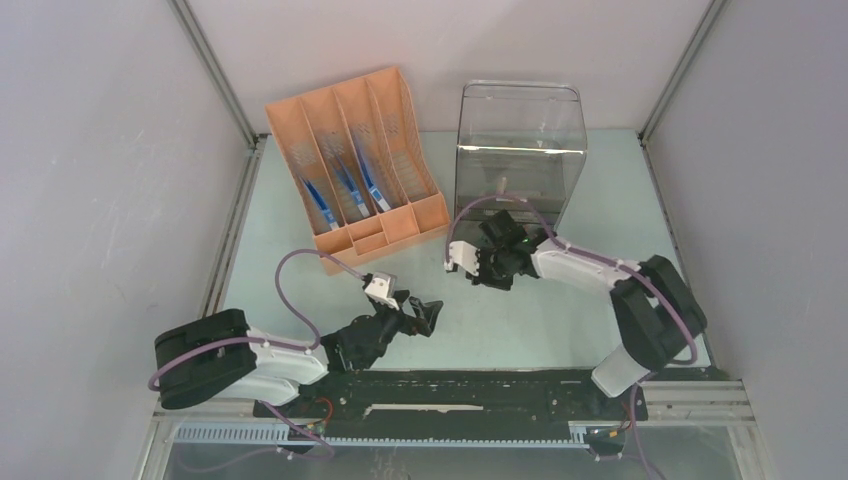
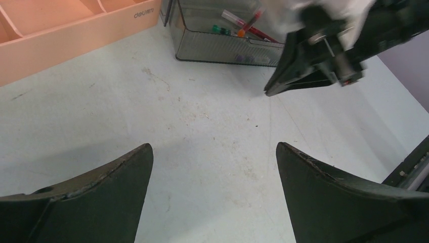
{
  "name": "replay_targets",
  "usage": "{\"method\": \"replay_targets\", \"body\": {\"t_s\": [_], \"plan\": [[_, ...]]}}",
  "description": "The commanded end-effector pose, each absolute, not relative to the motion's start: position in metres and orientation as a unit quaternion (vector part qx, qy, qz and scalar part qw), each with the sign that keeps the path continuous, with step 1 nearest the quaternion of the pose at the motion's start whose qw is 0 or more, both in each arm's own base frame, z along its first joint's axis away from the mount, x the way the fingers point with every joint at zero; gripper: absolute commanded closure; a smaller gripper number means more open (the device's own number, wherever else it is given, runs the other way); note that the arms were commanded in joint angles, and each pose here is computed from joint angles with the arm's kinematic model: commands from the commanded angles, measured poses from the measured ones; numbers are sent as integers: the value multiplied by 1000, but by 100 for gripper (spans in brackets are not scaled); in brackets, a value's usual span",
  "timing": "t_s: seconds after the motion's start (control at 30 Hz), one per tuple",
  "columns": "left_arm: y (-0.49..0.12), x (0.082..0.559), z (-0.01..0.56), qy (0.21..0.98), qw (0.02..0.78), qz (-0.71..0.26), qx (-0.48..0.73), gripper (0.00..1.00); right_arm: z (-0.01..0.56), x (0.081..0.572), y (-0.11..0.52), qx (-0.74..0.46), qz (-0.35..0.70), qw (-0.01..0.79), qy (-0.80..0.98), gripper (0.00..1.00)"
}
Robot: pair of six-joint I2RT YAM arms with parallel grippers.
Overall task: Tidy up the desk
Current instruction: Close the drawer in the storage box.
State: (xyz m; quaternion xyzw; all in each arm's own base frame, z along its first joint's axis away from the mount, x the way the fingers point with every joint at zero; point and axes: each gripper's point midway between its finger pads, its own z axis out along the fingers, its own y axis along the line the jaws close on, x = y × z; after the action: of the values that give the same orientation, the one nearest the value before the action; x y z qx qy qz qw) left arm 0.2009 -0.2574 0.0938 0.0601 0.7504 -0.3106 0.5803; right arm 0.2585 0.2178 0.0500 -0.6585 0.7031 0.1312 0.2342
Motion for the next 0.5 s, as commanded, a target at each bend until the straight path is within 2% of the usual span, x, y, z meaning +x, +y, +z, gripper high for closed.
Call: {"method": "replay_targets", "body": {"t_s": [0.0, 0.23, 0.37, 0.47], "plan": [[-249, 204, 96, 747, 587, -308, 39, 1, 45, 318, 200, -635, -29, 264, 725, 100], [-245, 202, 96, 747, 588, -310, 35, 1, 55, 386, 177, -518, -159, 346, 766, 99], [-243, 201, 96, 746, 587, -313, 33, 1, 65, 413, 165, -463, -203, 393, 768, 73], [-243, 201, 96, 746, 586, -316, 31, 1, 62, 417, 158, -459, -214, 402, 763, 57]]}}
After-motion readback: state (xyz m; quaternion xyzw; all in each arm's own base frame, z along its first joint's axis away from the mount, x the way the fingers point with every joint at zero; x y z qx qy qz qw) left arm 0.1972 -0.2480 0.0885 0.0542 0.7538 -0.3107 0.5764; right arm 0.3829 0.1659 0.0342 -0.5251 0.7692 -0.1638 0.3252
